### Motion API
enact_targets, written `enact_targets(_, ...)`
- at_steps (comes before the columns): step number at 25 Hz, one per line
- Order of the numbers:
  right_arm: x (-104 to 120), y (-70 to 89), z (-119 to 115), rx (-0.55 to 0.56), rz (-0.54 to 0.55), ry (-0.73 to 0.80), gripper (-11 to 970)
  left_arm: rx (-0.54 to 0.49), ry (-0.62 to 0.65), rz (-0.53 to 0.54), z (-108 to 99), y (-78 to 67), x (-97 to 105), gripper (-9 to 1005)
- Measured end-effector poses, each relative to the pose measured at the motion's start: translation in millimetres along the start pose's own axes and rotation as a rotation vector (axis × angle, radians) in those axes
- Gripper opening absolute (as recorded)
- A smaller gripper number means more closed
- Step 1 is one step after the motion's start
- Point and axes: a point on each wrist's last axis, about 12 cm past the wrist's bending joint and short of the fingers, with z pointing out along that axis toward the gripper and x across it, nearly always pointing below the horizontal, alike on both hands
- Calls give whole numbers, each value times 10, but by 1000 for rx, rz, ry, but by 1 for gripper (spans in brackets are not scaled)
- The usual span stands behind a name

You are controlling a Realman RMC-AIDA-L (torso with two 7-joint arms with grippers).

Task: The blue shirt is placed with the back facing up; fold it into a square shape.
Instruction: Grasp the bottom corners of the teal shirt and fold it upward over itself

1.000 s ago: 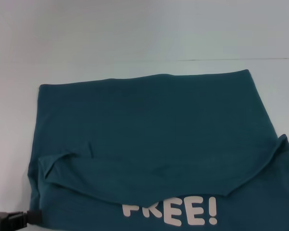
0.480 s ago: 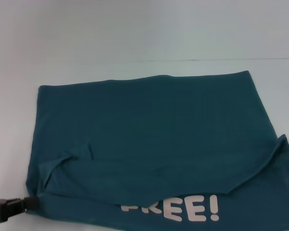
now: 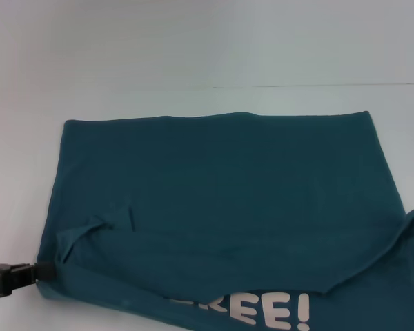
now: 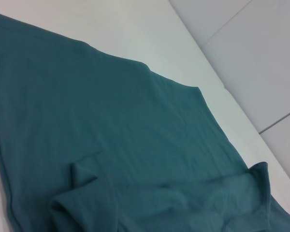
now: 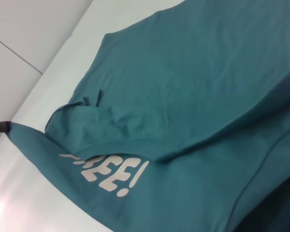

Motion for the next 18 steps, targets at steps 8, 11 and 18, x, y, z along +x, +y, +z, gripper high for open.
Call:
enact_targets(8,22,10,8,-4,-8,-20,120,-6,0,10,7,6,-55,0)
enact_targets(11,-138,-13,54,-3,-39,-33,123,-29,-19,15,29,37,-119,0)
enact_targets(18,-779,-136,263,29,-130,-106,130,-107,-110,28,232,191,-569,0)
